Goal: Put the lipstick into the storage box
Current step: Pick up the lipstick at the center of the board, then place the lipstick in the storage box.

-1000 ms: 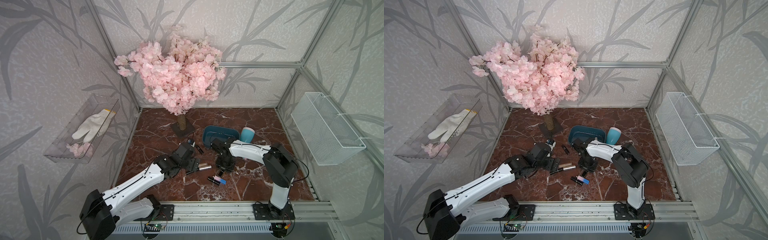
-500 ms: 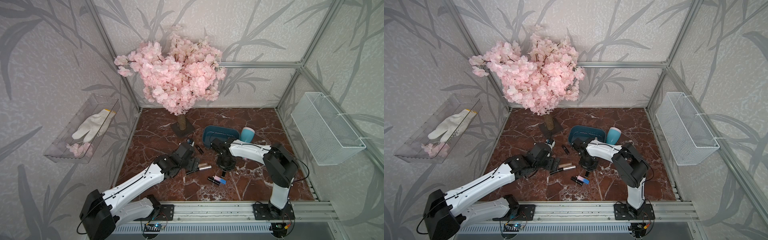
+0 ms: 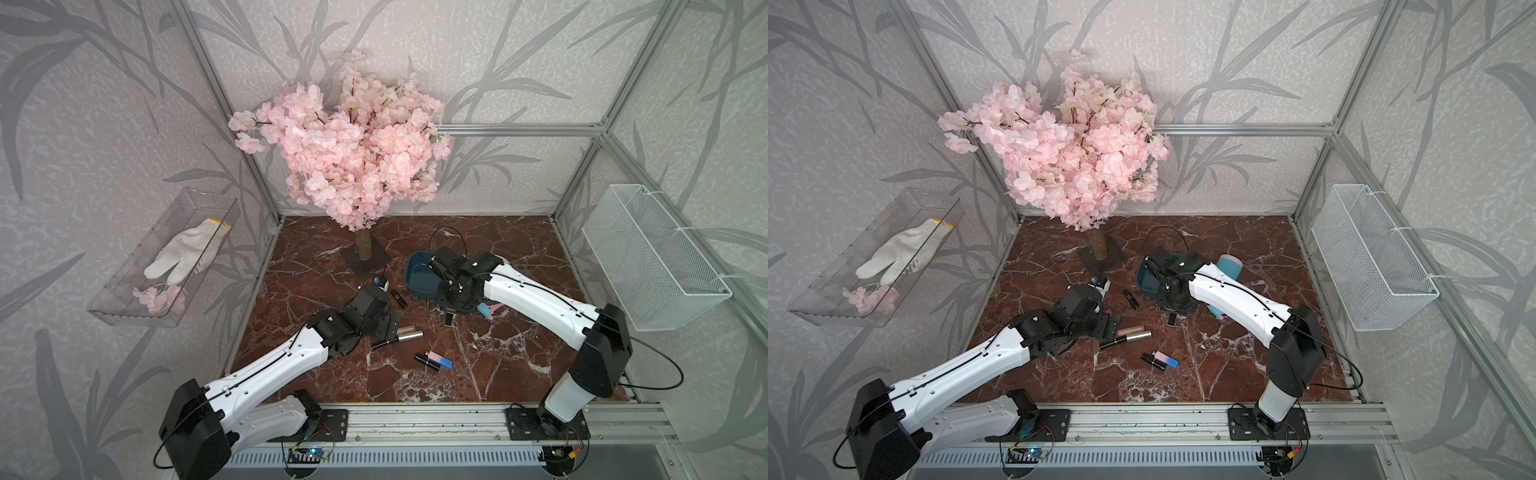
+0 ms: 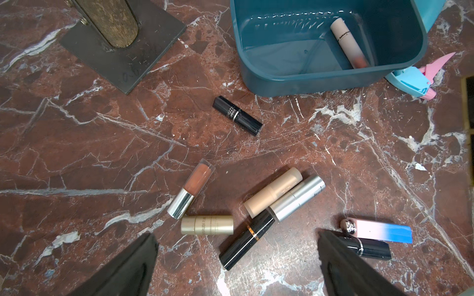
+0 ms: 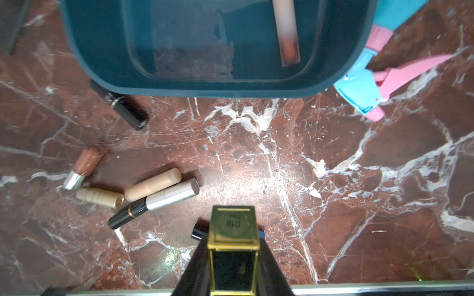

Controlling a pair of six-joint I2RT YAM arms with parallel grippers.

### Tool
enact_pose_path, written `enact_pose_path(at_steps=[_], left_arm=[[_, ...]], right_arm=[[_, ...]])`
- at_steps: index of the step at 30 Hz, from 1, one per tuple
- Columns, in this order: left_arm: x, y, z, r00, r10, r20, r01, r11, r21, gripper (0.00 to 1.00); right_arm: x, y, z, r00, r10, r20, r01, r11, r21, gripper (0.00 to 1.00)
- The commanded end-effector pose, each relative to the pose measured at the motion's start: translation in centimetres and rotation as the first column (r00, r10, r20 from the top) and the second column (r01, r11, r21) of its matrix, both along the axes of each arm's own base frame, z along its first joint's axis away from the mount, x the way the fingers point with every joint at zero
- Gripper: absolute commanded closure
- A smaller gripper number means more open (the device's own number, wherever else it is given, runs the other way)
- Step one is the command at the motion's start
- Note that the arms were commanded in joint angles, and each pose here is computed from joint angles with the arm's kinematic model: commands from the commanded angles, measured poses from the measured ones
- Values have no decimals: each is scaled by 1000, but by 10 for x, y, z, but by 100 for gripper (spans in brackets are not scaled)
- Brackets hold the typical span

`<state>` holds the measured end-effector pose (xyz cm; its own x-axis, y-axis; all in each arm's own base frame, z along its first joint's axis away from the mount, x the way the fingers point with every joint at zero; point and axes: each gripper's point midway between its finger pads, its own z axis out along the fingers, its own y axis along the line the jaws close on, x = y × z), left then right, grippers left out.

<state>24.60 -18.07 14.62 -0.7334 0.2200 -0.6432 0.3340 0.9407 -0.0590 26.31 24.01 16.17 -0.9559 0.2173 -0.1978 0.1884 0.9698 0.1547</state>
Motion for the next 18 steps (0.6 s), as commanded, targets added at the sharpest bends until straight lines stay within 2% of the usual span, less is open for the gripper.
enact_pose_path(at_steps=[1, 7, 9, 14, 18], left_arm=[[8, -7, 15, 999, 3, 32, -2, 999, -45, 0], [10, -10, 16, 1000, -8, 29, 10, 999, -53, 0], [10, -10, 16, 1000, -8, 28, 10, 998, -54, 0], [9, -7, 16, 1000, -9, 21, 10, 998, -57, 0], [10, -6, 16, 1000, -14, 20, 15, 998, -55, 0]], right_arm=[[6, -21, 15, 999, 37, 18, -35, 997, -62, 79], [65, -30, 35, 983, 95, 154, -89, 995, -43, 79], [87, -31, 24, 986, 105, 132, -99, 994, -52, 79], [136, -18, 9, 958, 241, 152, -230, 969, -86, 79], [156, -10, -18, 943, 320, 94, -304, 940, -154, 79]])
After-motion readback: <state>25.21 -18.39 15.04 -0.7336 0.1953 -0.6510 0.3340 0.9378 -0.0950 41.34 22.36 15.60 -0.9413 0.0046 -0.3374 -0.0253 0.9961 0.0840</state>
